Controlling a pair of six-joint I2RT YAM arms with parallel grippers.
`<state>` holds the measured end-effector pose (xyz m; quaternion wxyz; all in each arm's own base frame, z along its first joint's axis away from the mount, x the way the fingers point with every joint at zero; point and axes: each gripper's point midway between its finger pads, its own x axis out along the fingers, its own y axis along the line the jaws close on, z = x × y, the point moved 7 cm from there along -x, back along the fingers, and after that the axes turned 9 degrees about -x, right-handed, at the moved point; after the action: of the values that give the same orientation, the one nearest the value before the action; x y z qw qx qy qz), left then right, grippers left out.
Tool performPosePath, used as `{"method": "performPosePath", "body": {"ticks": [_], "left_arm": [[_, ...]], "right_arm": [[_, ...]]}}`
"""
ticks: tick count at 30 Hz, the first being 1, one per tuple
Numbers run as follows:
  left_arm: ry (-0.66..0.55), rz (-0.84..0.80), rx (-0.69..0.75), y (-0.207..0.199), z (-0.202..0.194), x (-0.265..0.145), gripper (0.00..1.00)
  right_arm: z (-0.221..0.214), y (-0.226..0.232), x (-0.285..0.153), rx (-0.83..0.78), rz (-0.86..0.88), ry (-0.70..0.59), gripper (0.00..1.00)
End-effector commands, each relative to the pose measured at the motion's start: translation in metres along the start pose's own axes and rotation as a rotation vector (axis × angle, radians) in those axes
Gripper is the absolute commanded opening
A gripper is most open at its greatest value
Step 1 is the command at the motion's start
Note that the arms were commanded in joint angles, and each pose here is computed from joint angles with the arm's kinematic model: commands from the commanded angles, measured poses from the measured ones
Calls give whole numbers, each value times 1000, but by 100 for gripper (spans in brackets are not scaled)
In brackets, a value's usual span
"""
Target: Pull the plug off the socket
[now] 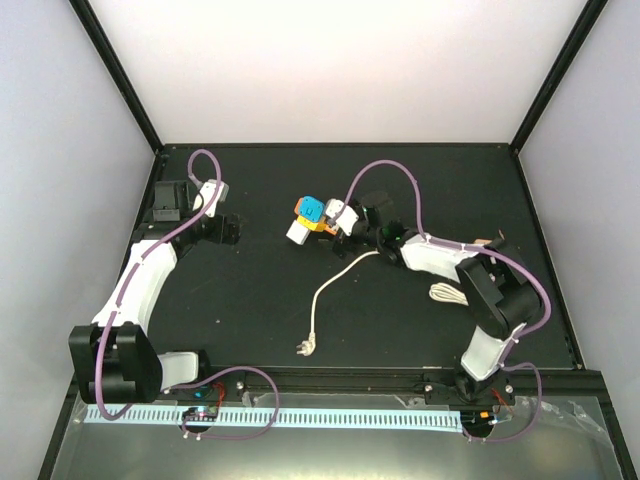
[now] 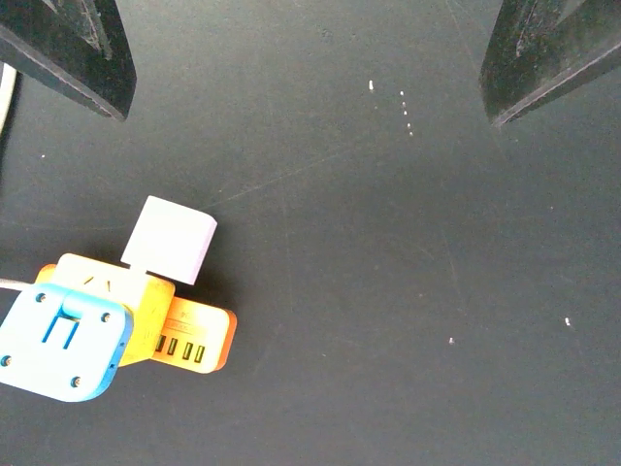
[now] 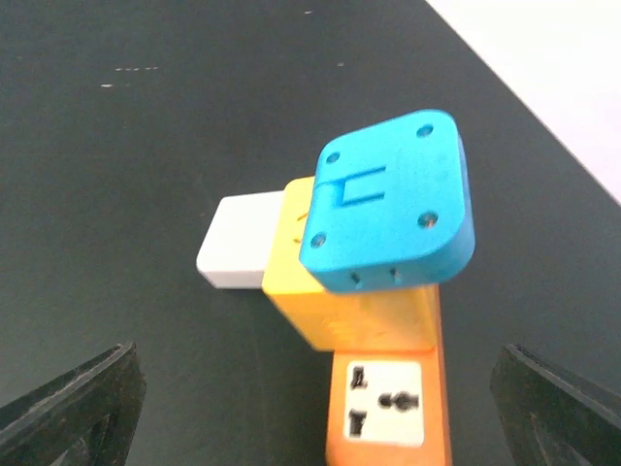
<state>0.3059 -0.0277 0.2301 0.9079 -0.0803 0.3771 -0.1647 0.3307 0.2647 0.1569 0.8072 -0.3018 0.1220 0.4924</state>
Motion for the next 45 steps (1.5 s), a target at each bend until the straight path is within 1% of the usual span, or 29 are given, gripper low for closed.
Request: {"method": "performPosePath", "body": {"ticks": [1,8,16,25,28,30,34,36,39,40,45], "left_arm": [[-41,-15,11,-8,11,-11,99],[-45,-28,10,-9,11,-13,99],[-45,-38,6,-11,10,-14,99],[-55,-43,9,-12,11,-15,99],[-52,-43,8,-12,10,-14,99],[-53,-41,8,-12,10,-15,99],[-50,-40,7,-11,9,-14,99],[-49,-38,9,-11,9,-15,99],[-53,-39,11,-11,10,-15,99],[-52,-41,11,-12,10,-15,99],[-49,-38,14,-11,9,-15,99]], "right_arm": [[19,-14,17,-106,-109,-26,100],[23,-9,41,-179,-147,21,97],[16,-19,61,-171,-215,81,96],[10,-16,71,-181,-180,121,93],[10,-16,72,-182,-176,121,87],[11,-17,72,-182,-179,121,85],[10,-17,72,-181,-179,123,76],[10,-17,72,-179,-182,129,75],[9,-17,73,-179,-179,139,83],[8,-18,73,-179,-180,142,83],[7,-19,76,-177,-183,156,71]]}}
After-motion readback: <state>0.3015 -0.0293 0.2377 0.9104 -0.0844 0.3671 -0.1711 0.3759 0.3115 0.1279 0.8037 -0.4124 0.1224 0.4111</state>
